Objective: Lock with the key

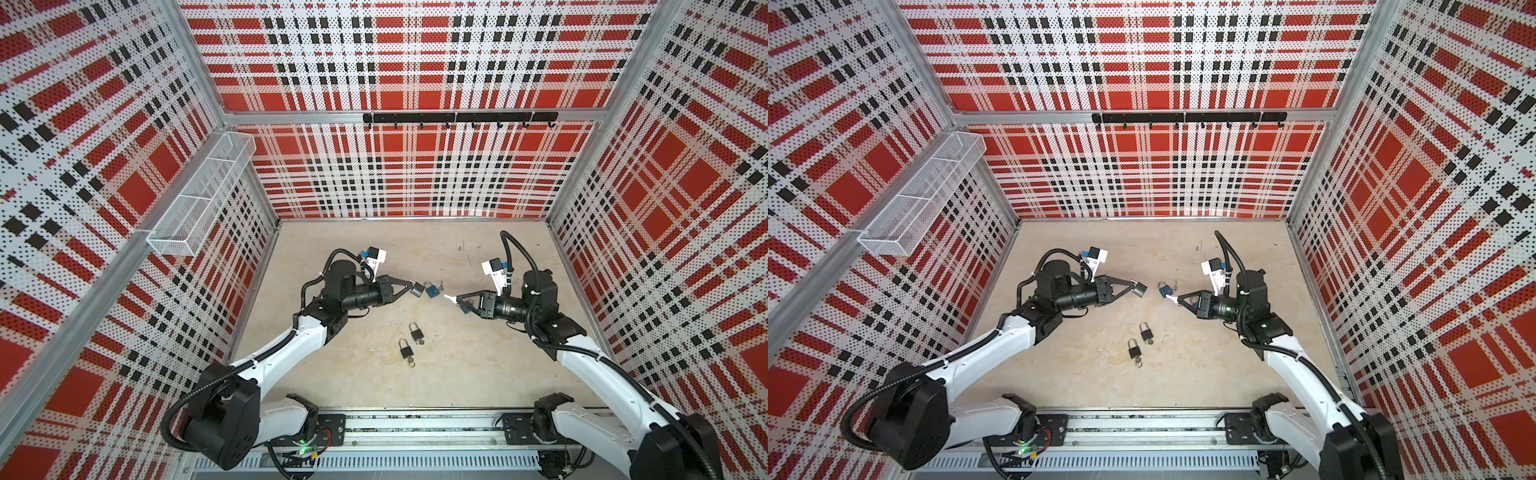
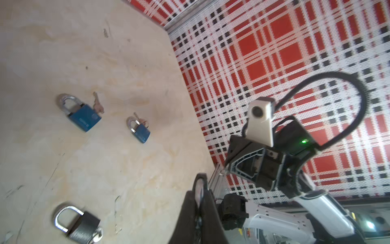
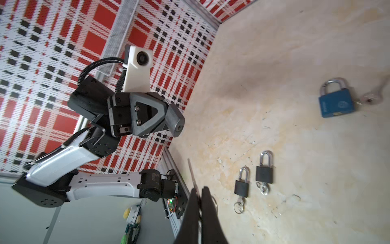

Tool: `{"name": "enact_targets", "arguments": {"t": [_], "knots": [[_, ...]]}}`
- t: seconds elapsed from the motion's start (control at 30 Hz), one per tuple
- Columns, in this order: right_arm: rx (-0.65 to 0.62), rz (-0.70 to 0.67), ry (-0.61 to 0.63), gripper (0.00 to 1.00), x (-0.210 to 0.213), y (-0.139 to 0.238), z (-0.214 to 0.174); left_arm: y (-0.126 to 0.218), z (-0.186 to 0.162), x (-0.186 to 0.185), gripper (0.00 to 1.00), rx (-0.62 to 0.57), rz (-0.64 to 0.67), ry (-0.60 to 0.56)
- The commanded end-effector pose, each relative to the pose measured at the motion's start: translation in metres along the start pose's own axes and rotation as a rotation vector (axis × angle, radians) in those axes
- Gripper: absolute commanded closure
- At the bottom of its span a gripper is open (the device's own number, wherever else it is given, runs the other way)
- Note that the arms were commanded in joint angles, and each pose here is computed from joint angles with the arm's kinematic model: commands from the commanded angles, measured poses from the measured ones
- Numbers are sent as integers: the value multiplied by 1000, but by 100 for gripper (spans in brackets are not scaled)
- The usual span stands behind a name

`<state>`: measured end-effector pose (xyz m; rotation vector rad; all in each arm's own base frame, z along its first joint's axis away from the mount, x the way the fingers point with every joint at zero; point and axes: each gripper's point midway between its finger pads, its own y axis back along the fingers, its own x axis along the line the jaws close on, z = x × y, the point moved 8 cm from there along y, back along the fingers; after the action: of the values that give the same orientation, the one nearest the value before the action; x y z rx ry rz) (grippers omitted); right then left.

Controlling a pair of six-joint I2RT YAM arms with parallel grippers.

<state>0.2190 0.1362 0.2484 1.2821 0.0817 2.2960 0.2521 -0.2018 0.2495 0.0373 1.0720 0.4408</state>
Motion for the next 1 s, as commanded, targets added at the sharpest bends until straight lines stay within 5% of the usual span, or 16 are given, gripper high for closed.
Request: {"name": "enact_targets", "arguments": {"t": [0.0, 0.33, 0.97], "knots": [[-4, -141, 6, 100, -11, 12, -9, -8, -21, -2, 100, 80, 82, -76], [-79, -290, -101, 100, -35, 45, -29, -68, -74, 1, 100, 261, 146, -132], [-89, -348, -175, 100, -61, 54, -36, -154, -105, 43, 100, 324, 188, -48]]}}
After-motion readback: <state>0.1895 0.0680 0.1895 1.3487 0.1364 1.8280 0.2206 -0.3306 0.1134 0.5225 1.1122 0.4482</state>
